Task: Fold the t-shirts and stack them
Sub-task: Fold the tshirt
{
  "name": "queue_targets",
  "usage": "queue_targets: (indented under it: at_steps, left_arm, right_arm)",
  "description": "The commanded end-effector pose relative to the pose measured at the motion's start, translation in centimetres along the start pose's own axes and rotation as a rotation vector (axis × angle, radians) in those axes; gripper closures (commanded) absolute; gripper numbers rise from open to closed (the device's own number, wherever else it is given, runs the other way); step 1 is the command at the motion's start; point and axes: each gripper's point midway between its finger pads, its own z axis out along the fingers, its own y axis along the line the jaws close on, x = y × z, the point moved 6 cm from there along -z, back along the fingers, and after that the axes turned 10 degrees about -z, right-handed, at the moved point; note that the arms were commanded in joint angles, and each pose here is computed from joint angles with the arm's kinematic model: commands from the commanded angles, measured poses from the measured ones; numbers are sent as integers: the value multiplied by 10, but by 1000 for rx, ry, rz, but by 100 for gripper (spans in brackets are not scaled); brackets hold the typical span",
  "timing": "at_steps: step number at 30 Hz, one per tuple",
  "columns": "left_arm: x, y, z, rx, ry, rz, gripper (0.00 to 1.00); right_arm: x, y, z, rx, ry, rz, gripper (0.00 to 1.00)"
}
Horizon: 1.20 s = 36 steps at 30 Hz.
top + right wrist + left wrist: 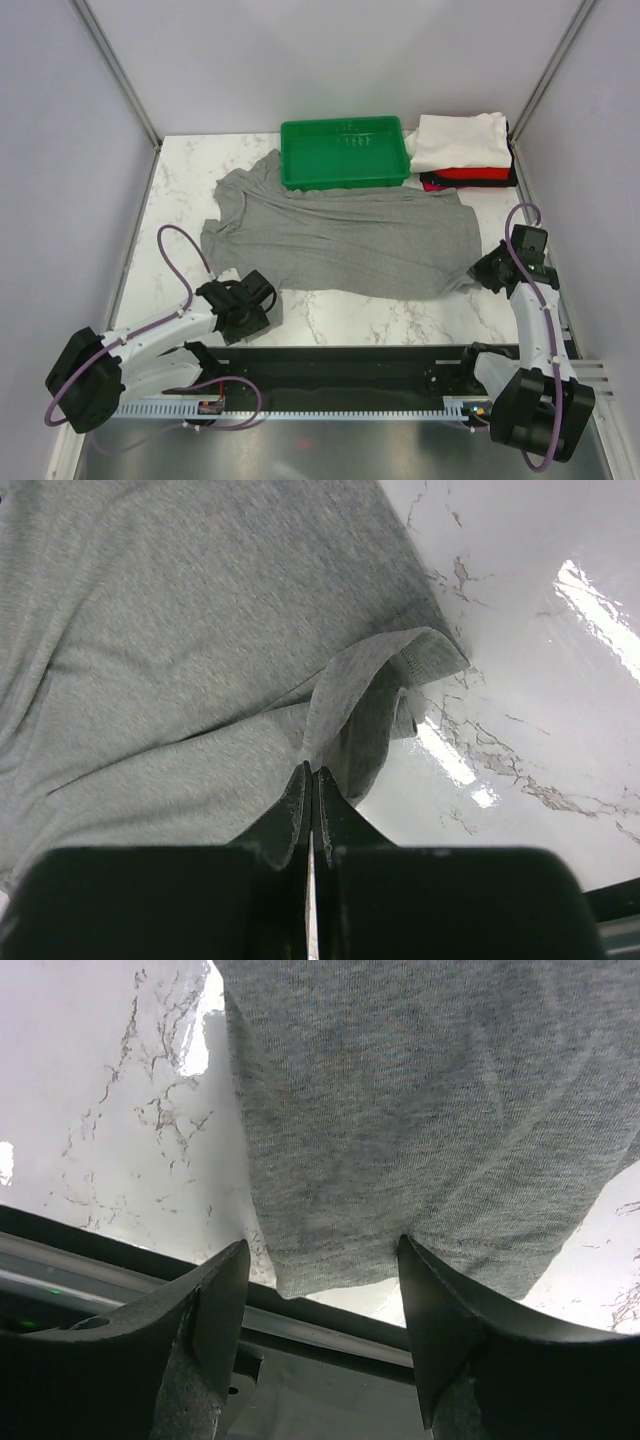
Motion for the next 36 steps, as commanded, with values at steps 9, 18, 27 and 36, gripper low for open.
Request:
queue_targets:
  at_steps: [9,18,27,36]
  left_arm:
    - [-14,-17,8,86,-129,-100,66]
    - [-61,-39,-75,279,-305,-56,98]
    - [-107,18,-205,436,-503,-130,98]
    - [-107,55,-236,516,-508,-126,98]
  right_arm:
    - [-4,-4,7,-6,-16,-10,100]
    - [-6,10,-16,-92,-47,22,100]
    - [-14,26,-73,-162,-184,83,100]
    - [-11,14,-100,-24,-223,80,100]
